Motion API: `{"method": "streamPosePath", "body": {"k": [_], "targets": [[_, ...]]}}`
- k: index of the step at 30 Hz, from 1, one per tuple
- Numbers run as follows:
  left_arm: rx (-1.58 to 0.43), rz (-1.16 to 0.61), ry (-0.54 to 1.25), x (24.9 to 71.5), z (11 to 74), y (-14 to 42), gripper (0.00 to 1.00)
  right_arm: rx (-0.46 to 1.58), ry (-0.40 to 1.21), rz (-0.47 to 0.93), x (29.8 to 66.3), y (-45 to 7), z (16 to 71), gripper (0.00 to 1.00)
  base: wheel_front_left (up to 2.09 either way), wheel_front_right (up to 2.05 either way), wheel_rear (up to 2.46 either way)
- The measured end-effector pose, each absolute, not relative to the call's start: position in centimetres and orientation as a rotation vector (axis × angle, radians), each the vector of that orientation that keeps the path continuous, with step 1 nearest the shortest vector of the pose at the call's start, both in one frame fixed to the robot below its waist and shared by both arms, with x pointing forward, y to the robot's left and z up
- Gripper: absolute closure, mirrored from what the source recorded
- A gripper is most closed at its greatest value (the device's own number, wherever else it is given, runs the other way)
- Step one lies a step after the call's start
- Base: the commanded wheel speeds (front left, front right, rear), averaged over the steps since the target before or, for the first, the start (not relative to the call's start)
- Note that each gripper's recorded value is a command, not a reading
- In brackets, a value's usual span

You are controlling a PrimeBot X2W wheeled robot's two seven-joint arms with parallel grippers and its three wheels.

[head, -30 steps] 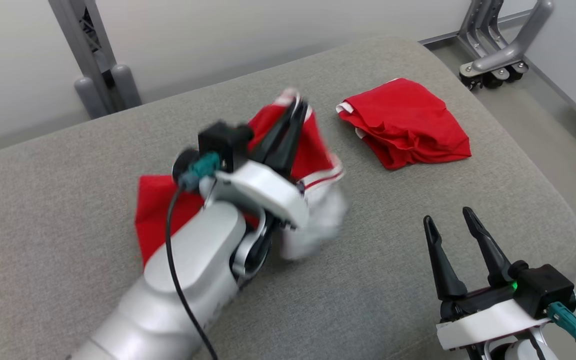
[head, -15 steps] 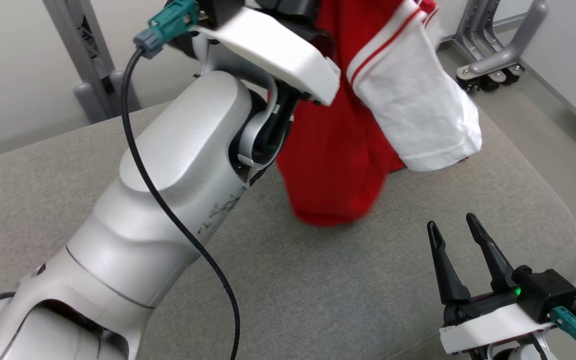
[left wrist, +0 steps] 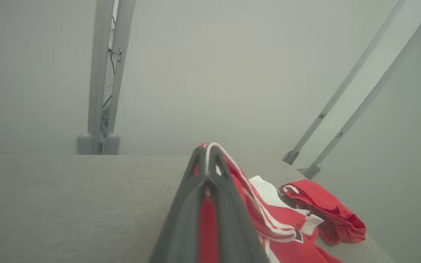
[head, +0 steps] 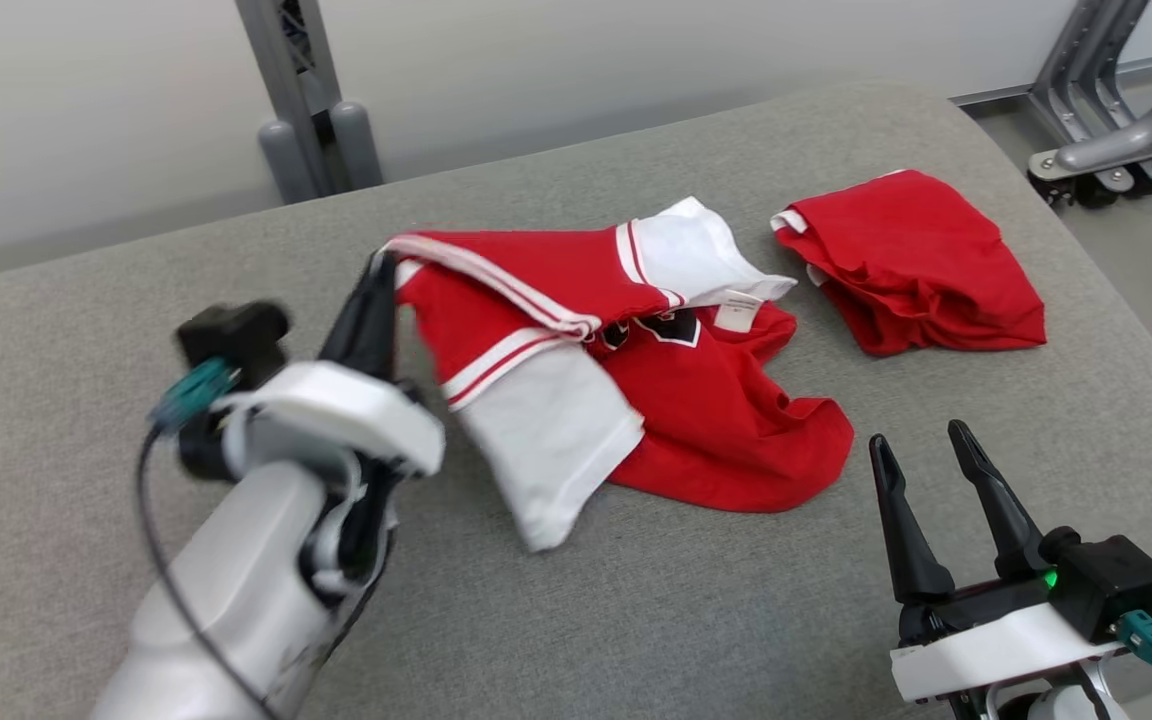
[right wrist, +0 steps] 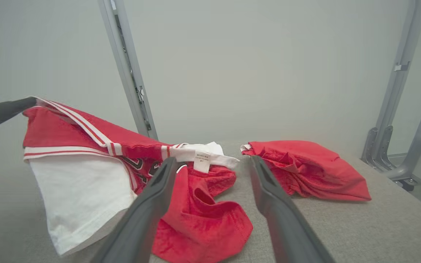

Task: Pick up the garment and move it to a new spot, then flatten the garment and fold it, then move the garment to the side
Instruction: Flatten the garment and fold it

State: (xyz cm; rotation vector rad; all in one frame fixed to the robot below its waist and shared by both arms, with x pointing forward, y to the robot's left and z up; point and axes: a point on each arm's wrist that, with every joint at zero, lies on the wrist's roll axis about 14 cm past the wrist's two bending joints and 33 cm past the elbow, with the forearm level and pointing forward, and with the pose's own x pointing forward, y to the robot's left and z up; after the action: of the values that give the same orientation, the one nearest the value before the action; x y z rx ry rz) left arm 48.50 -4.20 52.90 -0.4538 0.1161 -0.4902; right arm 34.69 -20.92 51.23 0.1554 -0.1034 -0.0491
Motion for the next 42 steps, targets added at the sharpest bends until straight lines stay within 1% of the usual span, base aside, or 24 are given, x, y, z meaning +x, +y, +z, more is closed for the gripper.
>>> {"method": "streamPosePath", "body": {"k": [7, 11, 12, 15, 17, 19, 20, 21, 22, 23, 27, 33, 37, 42], "targets": [[-0.416, -0.233, 0.128, 47.8, 48.3, 6.1, 1.00, 0.159, -0.093, -0.028, 35.5, -20.3, 50.9, 0.00, 0.00, 0.00, 0.00], [-0.392, -0.122, 0.133, 47.0, 46.7, 10.5, 1.00, 0.159, -0.087, -0.021, 35.8, -20.1, 50.7, 0.00, 0.00, 0.00, 0.00], [-0.367, -0.074, 0.131, 46.8, 46.2, 12.5, 1.00, 0.158, -0.083, -0.012, 35.9, -19.8, 50.6, 0.00, 0.00, 0.00, 0.00], [-0.357, 0.000, 0.121, 46.6, 45.9, 15.4, 1.00, 0.154, -0.081, -0.001, 36.2, -19.5, 50.5, 0.00, 0.00, 0.00, 0.00], [-0.341, 0.018, 0.115, 46.5, 45.9, 16.1, 0.82, 0.152, -0.080, 0.005, 36.3, -19.3, 50.5, 0.00, 0.00, 0.00, 0.00], [-0.316, 0.022, 0.105, 46.4, 46.1, 16.3, 0.78, 0.151, -0.081, 0.009, 36.3, -19.2, 50.5, 0.00, 0.00, 0.00, 0.00], [-0.295, 0.025, 0.099, 46.4, 46.3, 16.5, 0.71, 0.148, -0.080, 0.010, 36.3, -19.2, 50.5, 0.00, 0.00, 0.00, 0.00], [-0.262, 0.025, 0.089, 46.4, 46.5, 16.7, 0.60, 0.147, -0.080, 0.011, 36.3, -19.2, 50.5, 0.00, 0.00, 0.00, 0.00], [-0.234, 0.025, 0.077, 46.4, 46.8, 16.9, 0.43, 0.146, -0.079, 0.012, 36.3, -19.1, 50.5, 0.00, 0.00, 0.00, 0.00], [-0.207, 0.030, 0.064, 46.4, 47.2, 17.0, 0.01, 0.143, -0.079, 0.013, 36.3, -19.1, 50.5, 0.00, 0.00, 0.00, 0.00], [-0.154, 0.032, 0.001, 46.3, 48.9, 16.9, 0.00, 0.135, -0.072, 0.002, 36.3, -19.5, 50.2, 0.00, 0.00, 0.00, 0.00], [-0.144, 0.045, -0.086, 45.1, 51.4, 17.1, 0.00, 0.117, -0.050, -0.036, 36.3, -20.9, 49.4, 0.00, 0.00, 0.00, 0.00], [-0.167, 0.057, -0.127, 43.6, 52.6, 17.2, 0.00, 0.097, -0.067, -0.064, 36.4, -21.9, 49.9, 0.00, 0.00, 0.00, 0.00], [-0.201, 0.066, -0.129, 40.9, 52.6, 16.6, 0.00, 0.076, -0.100, -0.084, 36.5, -22.8, 51.0, 0.00, 0.00, 0.00, 0.00]]}}
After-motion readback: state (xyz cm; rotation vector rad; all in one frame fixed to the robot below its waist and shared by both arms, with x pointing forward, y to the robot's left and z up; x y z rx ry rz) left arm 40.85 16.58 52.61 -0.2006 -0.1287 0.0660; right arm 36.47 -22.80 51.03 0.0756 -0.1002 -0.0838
